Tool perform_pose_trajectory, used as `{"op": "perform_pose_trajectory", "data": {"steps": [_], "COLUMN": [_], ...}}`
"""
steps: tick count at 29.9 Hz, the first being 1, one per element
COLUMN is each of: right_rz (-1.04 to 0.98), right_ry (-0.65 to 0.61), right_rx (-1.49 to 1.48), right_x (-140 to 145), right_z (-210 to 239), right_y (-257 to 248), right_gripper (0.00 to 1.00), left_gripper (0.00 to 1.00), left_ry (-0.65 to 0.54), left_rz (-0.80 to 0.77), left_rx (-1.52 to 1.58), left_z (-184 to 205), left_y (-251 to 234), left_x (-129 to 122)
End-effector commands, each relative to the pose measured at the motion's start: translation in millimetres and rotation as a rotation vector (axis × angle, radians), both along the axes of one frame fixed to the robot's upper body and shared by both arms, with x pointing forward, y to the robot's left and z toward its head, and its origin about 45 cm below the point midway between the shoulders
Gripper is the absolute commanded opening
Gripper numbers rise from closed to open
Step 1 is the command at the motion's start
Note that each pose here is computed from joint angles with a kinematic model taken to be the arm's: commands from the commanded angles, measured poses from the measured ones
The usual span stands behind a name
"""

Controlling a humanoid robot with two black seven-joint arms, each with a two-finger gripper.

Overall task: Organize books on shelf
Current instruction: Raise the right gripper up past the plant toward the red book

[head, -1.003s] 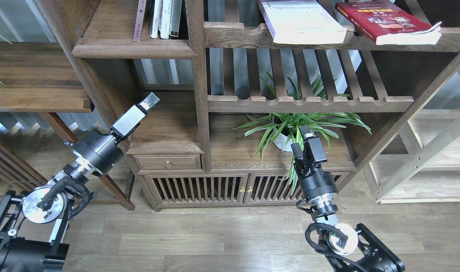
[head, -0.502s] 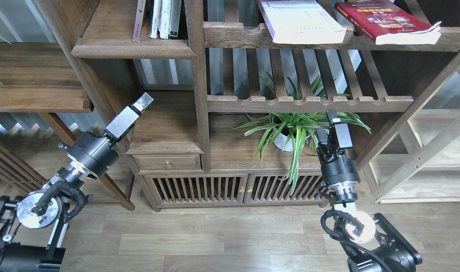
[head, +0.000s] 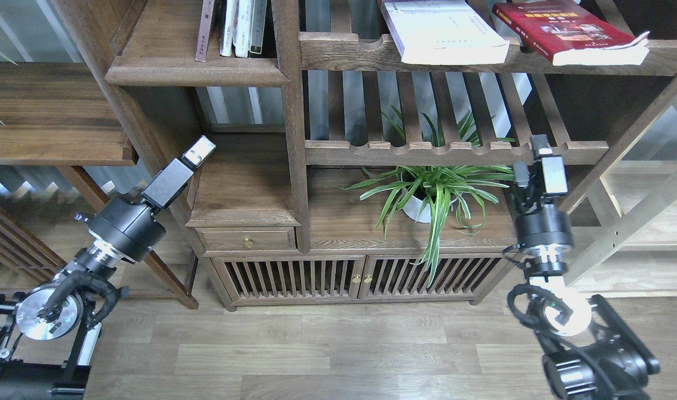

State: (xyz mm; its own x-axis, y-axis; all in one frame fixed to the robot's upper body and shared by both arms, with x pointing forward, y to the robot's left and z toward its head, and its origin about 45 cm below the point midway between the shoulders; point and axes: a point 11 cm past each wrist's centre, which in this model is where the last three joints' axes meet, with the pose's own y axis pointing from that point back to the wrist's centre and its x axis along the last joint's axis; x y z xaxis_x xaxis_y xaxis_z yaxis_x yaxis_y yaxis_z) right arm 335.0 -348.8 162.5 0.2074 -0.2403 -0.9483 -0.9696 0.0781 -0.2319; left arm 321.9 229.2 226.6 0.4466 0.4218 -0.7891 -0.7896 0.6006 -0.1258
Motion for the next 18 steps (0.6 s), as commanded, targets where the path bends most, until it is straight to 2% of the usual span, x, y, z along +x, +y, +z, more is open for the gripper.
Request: {"op": "perform_pose_trajectory", "data": {"steps": [1,10,18], "right_rz": [-0.016,-0.011,0.027], "right_ry": [-0.024,-0.046,-0.096], "right_rx": [-0.059,-0.158,-0.213], "right_x": [5.3,8.9,14.5], "right_z": [16.4,39.6,66.6], "right_y": [-22.5,-48.4,-51.4], "right_gripper": [1.00,1.00,1.00], "left_gripper": [0.99,0.99,0.99], "left_ry": [-0.002,-0.007,-0.012], "left_rz": [-0.005,-0.017,-0.023], "left_rx": [0.002,0.026,0.037], "left_z": [0.1,-0.3,0.7], "left_y": [-1.4,-5.6,-7.7], "left_x": [-0.2,0.0,1.0]}}
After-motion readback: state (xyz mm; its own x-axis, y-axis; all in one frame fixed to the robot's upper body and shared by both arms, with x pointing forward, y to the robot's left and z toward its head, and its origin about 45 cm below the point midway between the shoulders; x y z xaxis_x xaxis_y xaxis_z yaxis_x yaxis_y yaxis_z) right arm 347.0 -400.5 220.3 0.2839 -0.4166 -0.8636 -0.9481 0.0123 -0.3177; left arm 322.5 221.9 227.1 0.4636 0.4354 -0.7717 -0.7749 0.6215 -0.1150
